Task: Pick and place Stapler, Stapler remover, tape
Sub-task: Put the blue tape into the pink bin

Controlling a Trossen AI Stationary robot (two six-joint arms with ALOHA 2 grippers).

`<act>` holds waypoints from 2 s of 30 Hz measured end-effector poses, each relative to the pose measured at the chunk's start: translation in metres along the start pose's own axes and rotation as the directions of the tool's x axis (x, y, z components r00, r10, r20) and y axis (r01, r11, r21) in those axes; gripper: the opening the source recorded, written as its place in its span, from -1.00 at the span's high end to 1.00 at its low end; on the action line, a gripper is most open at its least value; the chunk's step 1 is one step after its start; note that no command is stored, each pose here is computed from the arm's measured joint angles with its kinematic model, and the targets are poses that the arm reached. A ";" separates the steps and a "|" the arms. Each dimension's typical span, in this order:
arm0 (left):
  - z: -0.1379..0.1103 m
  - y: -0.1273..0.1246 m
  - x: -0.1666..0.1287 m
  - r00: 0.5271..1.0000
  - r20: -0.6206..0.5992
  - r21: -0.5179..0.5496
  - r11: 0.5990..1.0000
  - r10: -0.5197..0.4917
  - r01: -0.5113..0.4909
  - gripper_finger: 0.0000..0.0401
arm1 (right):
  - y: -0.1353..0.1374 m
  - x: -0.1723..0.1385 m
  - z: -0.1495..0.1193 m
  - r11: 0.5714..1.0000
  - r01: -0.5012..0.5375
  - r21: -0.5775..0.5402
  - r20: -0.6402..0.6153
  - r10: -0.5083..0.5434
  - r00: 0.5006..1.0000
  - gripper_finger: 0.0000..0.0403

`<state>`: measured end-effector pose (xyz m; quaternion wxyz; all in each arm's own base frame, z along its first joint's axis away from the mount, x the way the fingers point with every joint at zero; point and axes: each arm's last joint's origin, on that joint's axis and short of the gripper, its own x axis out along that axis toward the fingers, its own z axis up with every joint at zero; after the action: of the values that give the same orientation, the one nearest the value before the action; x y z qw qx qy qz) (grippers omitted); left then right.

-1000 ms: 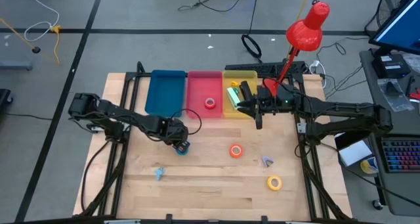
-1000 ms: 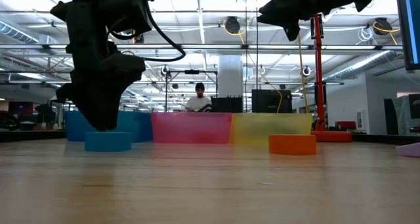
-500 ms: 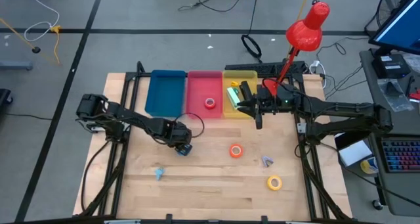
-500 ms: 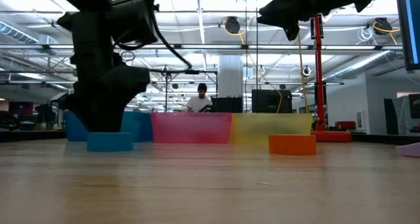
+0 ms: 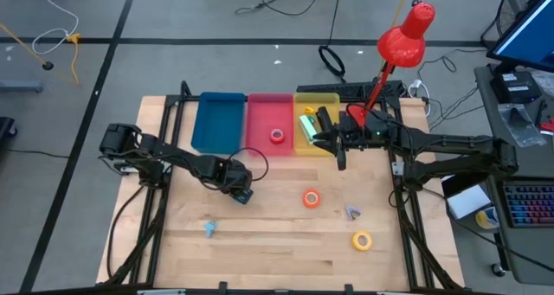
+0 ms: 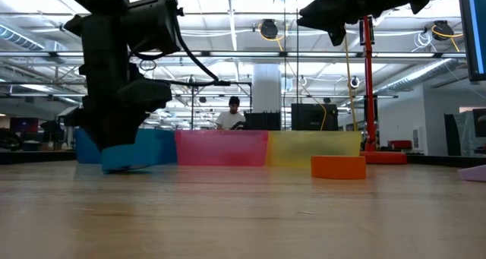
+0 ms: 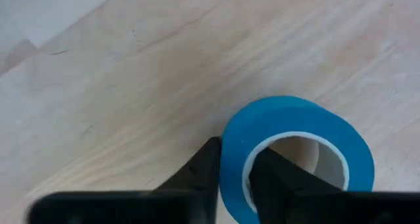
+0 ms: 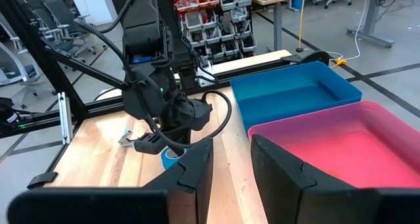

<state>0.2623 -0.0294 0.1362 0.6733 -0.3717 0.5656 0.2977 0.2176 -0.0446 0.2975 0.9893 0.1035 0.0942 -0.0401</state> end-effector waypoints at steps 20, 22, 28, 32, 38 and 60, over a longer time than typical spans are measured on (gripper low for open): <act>0.059 -0.009 -0.131 0.468 0.680 0.351 0.811 -0.564 0.467 0.80 | 0.000 0.000 0.000 1.000 0.000 0.000 0.001 0.000 1.000 0.53; 0.069 -0.002 -0.139 0.411 0.758 0.343 0.845 -0.507 0.411 0.80 | 0.000 0.000 0.000 1.000 0.000 -0.001 0.004 0.000 1.000 0.53; 0.109 0.013 -0.169 0.446 0.851 0.226 0.960 -0.277 0.166 0.80 | 0.000 0.000 0.000 1.000 0.000 0.000 0.004 0.000 1.000 0.53; 0.141 0.018 -0.184 0.535 0.838 0.160 0.986 -0.112 -0.045 0.80 | 0.000 0.000 0.000 1.000 0.001 0.000 0.004 -0.001 1.000 0.53; 0.201 0.022 -0.182 0.604 0.794 0.111 0.962 0.064 -0.248 0.80 | 0.000 0.000 0.000 1.000 0.004 0.000 0.002 -0.004 1.000 0.53; 0.284 0.081 -0.036 0.884 0.394 0.079 0.950 0.250 -0.303 0.80 | -0.002 0.000 0.000 0.998 0.057 0.001 0.010 -0.057 0.998 0.53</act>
<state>0.3427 0.2539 0.1821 0.7446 -0.1749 0.4910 0.4170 0.2174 -0.0463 0.2975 0.9882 0.1008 0.0923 -0.0686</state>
